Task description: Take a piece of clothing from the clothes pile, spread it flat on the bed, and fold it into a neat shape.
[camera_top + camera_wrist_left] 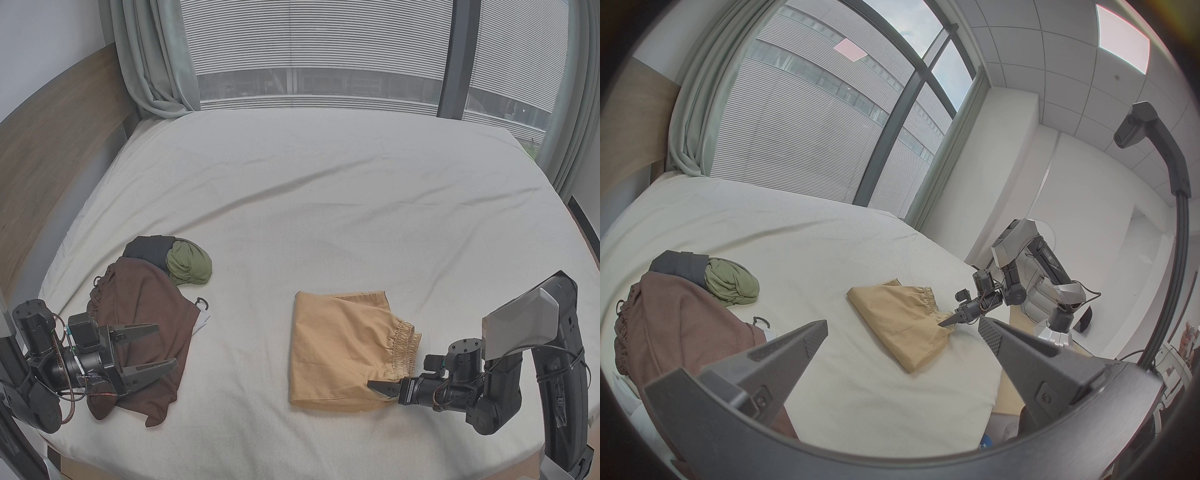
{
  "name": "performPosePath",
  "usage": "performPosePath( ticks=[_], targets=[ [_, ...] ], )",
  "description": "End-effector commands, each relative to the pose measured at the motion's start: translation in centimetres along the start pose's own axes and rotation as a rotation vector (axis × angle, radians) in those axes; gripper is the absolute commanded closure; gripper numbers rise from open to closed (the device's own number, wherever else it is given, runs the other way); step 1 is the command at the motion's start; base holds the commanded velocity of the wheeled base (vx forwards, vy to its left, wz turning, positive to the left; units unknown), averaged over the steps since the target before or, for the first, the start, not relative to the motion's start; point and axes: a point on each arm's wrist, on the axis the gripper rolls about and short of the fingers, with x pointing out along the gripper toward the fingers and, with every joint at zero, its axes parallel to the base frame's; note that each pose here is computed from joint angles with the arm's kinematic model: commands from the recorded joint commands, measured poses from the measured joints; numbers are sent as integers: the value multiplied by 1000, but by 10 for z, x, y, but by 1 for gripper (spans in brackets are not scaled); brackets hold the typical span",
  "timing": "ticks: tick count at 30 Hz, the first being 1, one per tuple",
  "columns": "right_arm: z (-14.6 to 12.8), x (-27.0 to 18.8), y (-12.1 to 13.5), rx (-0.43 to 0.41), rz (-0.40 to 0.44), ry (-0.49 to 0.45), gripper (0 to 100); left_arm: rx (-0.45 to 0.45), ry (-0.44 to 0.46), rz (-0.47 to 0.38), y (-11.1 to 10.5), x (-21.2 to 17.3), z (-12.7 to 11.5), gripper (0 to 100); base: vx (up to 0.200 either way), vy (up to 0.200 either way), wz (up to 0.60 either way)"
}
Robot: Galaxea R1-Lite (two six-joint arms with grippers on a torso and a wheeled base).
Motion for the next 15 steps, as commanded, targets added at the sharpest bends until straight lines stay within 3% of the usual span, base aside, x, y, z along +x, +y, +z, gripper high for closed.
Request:
performPosePath(
  ticks=[1,7,8,15],
  targets=[
    [0,0,0,0,0,1,0,0,0,1,0,0,0,0,0,0,0],
    [0,2,-1,1,1,-4,0,3,1,1,0,0,0,0,0,0,0],
    [1,3,-1,-2,4,-9,100,3,1,1,0,0,0,0,0,0,0],
    [2,4,-1,-2,4,-10,100,6,0,1,0,0,0,0,0,0,0]
  ],
)
